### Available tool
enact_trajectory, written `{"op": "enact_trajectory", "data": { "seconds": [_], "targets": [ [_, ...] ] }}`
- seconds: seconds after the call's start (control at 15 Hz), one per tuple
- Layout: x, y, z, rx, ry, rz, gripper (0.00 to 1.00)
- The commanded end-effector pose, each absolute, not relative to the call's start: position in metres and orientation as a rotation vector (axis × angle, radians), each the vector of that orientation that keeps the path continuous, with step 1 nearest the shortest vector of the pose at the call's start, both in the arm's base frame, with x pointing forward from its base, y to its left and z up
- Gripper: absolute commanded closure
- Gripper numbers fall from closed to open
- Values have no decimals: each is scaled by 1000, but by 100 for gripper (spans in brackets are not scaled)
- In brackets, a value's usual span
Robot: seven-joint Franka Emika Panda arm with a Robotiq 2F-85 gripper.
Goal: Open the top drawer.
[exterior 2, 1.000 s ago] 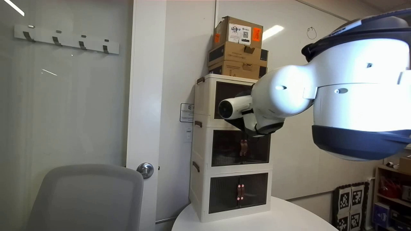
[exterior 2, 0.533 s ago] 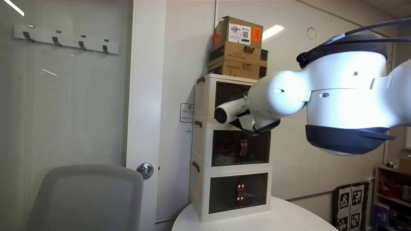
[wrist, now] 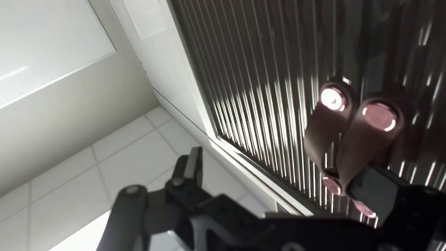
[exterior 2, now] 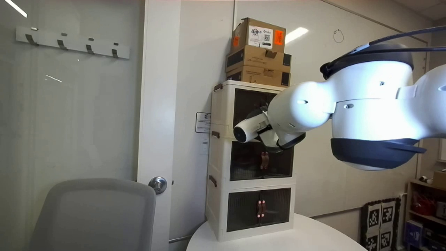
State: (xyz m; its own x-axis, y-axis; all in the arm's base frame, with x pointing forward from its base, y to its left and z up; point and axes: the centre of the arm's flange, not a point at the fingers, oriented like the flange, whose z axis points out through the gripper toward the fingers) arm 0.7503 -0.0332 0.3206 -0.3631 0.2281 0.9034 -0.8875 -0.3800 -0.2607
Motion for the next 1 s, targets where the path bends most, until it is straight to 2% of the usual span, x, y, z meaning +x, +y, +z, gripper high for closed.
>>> {"op": "enact_trajectory", "data": {
  "seconds": [0.0, 0.6, 0.93],
  "targets": [
    [727, -55, 311, 1008, -976, 1767, 0],
    [656, -30, 293, 1034, -815, 1773, 0],
    [622, -11, 298, 1119, -888, 1913, 0]
  ]
}}
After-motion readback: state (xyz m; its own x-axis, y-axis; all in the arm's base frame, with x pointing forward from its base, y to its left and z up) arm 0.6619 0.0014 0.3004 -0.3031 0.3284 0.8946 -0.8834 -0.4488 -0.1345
